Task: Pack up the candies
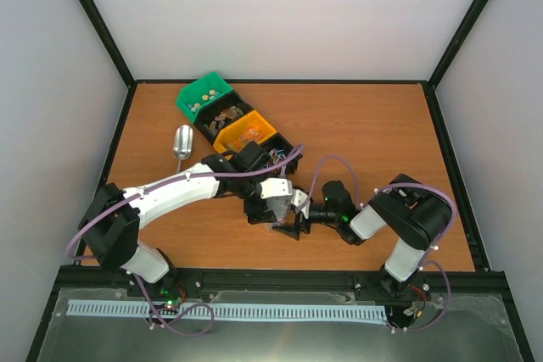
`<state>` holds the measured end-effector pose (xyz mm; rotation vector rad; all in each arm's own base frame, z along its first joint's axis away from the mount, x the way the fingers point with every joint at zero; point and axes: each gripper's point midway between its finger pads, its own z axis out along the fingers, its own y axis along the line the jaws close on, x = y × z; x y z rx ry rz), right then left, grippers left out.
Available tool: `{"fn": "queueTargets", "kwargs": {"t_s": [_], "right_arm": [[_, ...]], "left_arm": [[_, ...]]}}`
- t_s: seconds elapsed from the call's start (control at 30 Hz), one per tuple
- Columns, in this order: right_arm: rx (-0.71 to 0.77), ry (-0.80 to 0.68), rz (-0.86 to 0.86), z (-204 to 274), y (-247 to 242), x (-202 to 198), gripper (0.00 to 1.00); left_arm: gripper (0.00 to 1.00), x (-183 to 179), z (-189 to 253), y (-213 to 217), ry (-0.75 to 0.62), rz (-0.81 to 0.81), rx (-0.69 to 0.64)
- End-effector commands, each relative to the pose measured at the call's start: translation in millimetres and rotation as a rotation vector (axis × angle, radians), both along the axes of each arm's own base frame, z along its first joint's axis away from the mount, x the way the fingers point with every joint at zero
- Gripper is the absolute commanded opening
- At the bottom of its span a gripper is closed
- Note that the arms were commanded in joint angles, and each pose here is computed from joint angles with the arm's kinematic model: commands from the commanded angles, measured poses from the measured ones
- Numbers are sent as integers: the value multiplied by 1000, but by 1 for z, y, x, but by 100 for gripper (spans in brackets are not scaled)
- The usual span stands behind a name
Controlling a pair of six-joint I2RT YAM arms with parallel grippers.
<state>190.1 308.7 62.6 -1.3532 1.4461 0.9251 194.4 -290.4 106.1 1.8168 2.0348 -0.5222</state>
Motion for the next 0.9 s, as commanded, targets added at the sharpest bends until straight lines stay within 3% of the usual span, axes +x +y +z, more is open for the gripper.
{"fn": "queueTargets", "kwargs": {"t_s": [0.0, 0.3, 0.57, 0.63, 0.73, 0.87], "right_arm": [[28, -86, -4, 12, -1, 0, 100], [28, -94, -14, 13, -6, -3, 100], [23, -104, -20, 13, -14, -10, 100], [21, -101, -20, 12, -16, -12, 100], [22, -93, -26, 12, -16, -11, 100], [17, -88, -28, 11, -15, -10, 100]], "left_arm": [[98, -14, -20, 16, 90, 47, 115], [100, -9, 20, 3, 75, 50, -17], [100, -16, 54, 22, -9, 38, -97], [92, -18, 63, 21, -53, 7, -139], [66, -16, 75, 8, -92, -29, -222], [46, -14, 66, -10, -91, -71, -197]]}}
